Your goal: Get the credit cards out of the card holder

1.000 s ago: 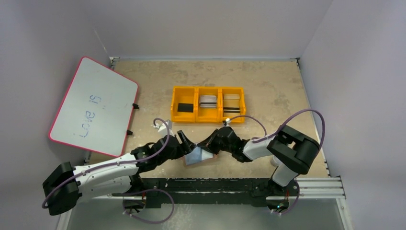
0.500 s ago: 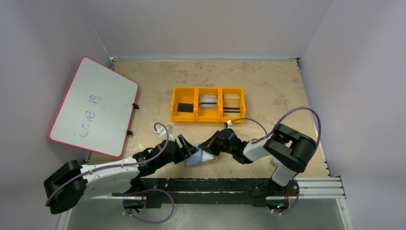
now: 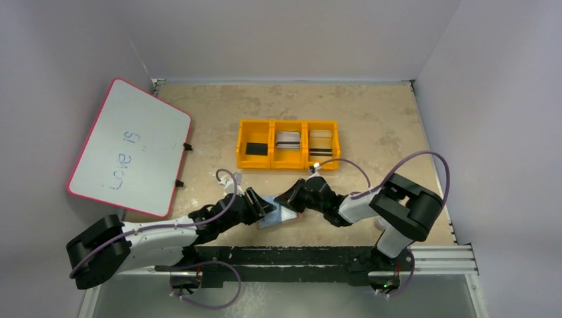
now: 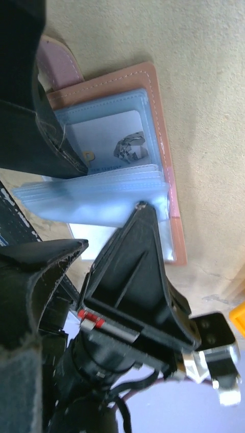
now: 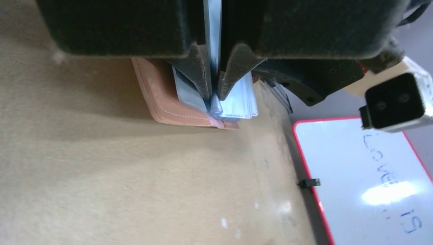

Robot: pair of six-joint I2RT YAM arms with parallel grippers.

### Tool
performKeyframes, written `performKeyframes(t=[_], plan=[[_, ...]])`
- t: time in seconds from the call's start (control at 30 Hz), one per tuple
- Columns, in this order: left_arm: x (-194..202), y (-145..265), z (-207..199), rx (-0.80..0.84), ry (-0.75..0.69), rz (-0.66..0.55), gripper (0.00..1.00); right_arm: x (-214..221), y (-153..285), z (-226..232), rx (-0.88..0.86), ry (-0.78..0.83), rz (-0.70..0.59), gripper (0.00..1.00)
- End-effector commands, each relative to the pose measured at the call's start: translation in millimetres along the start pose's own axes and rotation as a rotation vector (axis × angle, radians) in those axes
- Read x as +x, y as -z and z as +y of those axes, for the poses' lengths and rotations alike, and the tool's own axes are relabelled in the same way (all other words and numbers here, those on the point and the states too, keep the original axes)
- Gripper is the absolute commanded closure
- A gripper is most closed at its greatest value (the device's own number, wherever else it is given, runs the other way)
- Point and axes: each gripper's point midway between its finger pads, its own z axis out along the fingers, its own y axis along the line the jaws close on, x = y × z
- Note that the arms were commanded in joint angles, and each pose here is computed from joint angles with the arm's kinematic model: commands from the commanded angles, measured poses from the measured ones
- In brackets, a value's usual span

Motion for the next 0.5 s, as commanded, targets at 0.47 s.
performKeyframes(t=[0.47], plan=[[-21.3,-25.6,-30.5,-0.131,-0.279,-0.022,0.98,-49.7,69.0,2.0,0.138,0.271,-0.228,0.6]])
